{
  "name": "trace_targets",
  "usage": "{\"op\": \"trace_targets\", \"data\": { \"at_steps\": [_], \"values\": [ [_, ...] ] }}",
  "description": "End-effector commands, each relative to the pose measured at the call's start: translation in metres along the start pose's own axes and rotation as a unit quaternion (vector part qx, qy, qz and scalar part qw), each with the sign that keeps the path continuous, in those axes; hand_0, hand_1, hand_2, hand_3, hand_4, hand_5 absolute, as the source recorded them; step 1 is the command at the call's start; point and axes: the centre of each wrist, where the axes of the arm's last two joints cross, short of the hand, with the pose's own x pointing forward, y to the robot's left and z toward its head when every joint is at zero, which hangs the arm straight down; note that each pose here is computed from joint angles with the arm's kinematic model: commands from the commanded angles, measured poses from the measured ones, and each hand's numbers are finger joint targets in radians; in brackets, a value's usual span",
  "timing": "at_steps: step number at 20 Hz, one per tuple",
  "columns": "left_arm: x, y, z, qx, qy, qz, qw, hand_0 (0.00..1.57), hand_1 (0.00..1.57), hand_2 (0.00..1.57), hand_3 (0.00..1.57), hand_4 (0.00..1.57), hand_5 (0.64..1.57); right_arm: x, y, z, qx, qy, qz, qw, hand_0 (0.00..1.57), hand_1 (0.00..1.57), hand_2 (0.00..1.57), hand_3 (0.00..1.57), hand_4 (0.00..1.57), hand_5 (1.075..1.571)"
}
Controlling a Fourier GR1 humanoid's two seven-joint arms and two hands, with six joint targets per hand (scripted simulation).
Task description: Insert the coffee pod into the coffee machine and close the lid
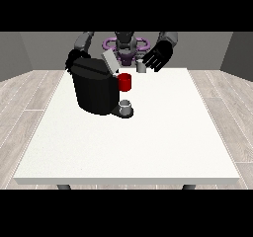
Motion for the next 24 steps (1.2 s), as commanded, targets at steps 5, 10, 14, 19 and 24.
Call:
{"op": "trace_targets", "data": {
  "at_steps": [5,10,14,19,24],
  "values": [
    [0.034,0.030,-0.015,0.031,-0.017,-0.008,0.999,1.28,1.28,1.34,1.28,0.52,1.571,0.025,0.015,-0.012,0.012,-0.022,0.014,0.9996,0.00,0.00,0.00,0.00,0.51,1.571],
    [0.038,0.026,-0.018,0.048,-0.012,-0.015,0.999,1.26,1.26,1.30,1.24,0.49,1.571,0.032,0.023,-0.009,0.010,-0.047,0.011,0.9988,0.00,0.00,0.00,0.00,0.50,1.571],
    [0.027,0.044,-0.013,0.021,-0.020,-0.003,1.000,1.31,1.31,1.33,1.24,0.49,1.571,0.037,-0.001,-0.013,-0.009,-0.049,0.018,0.9986,0.00,0.00,0.00,0.00,0.52,1.571],
    [0.073,0.017,-0.030,0.013,-0.028,-0.019,0.999,1.33,1.33,1.34,1.23,0.50,1.571,0.019,0.009,-0.015,-0.030,-0.030,0.027,0.9987,0.00,0.00,0.00,0.00,0.53,1.571],
    [0.048,0.031,-0.020,0.014,-0.046,-0.022,0.999,1.25,1.25,1.29,1.21,0.51,1.571,0.023,-0.018,-0.015,-0.042,-0.044,0.018,0.9980,0.00,0.00,0.00,0.00,0.51,1.571]
  ]
}}
